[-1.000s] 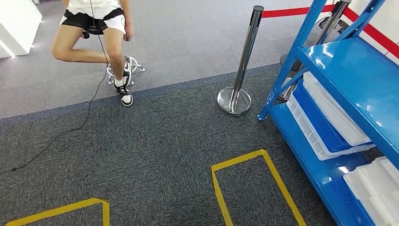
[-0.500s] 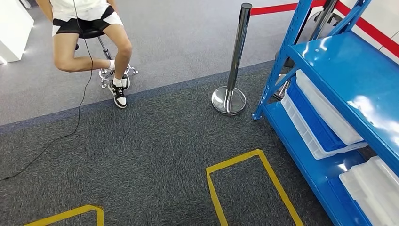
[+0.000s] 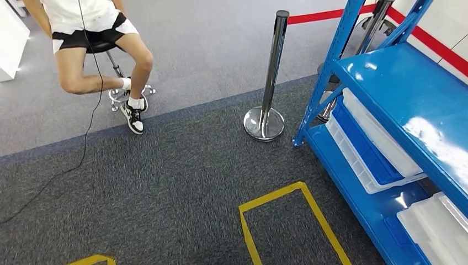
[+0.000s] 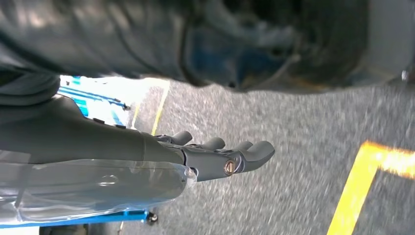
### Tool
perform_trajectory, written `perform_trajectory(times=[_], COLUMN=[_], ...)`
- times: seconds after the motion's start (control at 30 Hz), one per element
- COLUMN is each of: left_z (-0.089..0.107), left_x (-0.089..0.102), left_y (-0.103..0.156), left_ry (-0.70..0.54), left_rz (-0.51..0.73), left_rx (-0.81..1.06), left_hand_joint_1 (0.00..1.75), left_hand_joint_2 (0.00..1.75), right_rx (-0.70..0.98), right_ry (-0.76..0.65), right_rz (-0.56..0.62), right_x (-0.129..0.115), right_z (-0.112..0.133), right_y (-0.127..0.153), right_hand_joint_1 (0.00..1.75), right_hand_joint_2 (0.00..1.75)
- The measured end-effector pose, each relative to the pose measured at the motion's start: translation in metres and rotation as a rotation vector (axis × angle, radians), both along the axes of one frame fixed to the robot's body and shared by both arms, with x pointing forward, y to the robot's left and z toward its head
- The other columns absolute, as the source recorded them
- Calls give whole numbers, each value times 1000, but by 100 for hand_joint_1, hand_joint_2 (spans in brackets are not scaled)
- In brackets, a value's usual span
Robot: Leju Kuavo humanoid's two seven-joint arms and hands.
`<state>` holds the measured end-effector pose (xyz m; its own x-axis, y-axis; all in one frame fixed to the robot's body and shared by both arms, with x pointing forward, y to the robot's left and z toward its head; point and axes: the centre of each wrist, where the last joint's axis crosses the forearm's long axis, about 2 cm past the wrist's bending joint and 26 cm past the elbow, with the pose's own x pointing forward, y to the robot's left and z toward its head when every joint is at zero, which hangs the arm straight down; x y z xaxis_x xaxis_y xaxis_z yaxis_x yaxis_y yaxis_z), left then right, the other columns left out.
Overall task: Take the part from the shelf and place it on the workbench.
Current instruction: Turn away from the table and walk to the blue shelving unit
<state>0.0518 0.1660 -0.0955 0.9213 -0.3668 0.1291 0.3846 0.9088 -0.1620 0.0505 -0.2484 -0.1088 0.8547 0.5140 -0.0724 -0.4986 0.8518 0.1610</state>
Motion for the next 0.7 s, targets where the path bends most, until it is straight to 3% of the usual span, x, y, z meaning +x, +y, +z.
perform_trajectory(times=[0.7], left_z=[1], left_x=[-1], left_y=[-6], left_ry=[0], left_rz=[89], left_rx=[-20], left_hand_joint_1=[0], left_hand_joint_2=[0], right_rx=[-10], right_ry=[34], right_rz=[64], right_x=[-1], right_z=[-1], right_y=[-7], right_hand_joint_1=[0], right_hand_joint_2=[0])
